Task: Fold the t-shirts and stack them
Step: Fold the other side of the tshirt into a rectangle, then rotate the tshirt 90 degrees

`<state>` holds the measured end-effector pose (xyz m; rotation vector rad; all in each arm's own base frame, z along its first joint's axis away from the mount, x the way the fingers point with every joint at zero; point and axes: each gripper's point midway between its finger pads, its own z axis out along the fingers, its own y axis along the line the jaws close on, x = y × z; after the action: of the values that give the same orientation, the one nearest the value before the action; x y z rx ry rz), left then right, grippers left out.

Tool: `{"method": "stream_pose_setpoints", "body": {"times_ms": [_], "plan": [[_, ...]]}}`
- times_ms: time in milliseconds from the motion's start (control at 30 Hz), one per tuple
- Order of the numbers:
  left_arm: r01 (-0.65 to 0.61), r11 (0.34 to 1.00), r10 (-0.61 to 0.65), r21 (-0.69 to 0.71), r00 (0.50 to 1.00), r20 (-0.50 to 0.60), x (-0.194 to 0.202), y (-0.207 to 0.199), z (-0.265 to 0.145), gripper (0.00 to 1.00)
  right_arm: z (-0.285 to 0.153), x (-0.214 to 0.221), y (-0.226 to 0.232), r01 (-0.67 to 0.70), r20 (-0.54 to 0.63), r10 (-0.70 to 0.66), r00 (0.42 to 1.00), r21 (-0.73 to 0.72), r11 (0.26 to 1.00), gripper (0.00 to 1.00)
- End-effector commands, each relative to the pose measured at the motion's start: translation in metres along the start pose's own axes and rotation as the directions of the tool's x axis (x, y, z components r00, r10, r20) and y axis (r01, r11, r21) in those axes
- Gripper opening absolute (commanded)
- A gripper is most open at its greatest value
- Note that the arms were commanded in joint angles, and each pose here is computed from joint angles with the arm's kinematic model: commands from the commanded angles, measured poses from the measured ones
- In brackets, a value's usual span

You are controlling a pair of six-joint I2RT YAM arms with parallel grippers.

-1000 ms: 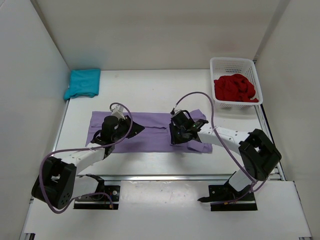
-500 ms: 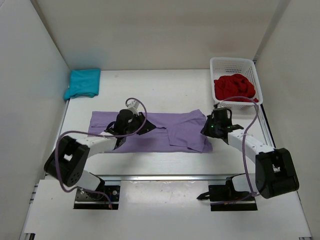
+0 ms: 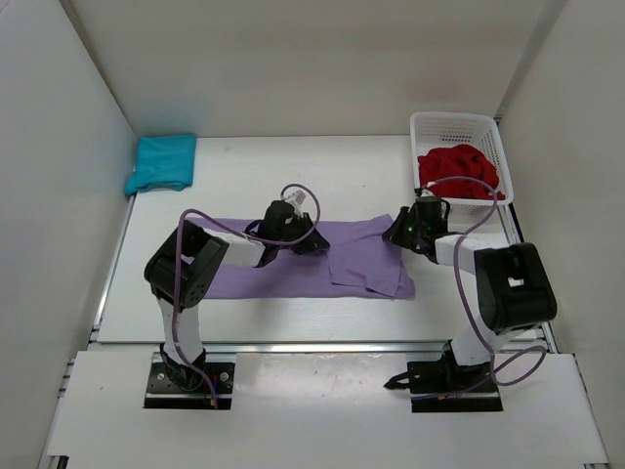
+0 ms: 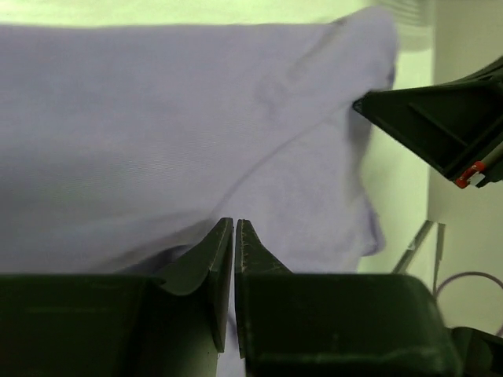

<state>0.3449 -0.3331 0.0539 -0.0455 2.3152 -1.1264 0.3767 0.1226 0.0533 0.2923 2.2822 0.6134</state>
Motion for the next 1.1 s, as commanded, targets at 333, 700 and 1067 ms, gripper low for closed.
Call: {"method": "stream_pose_setpoints", "body": {"times_ms": [333,700,1067], "plan": [[0.144,0.986,-0.134,-0.083,0.984,0.120,-0.032,0.072,-0.037,0.16,0.000,0.015,-0.060,-0.132,0.027,0.129,0.991,0.204,0.970,0.03],[0.024,0.994,-0.044,0.111,0.982,0.183,-0.040,-0.019,-0.081,0.20,-0.027,-0.003,0.044,0.067,0.058,-0.068,0.996,0.017,0.998,0.16],[-0.008,0.982,-0.029,0.190,0.982,0.188,-0.015,-0.039,-0.128,0.23,0.061,0.054,0.063,0.127,-0.215,-0.123,0.969,0.006,0.992,0.00]]}}
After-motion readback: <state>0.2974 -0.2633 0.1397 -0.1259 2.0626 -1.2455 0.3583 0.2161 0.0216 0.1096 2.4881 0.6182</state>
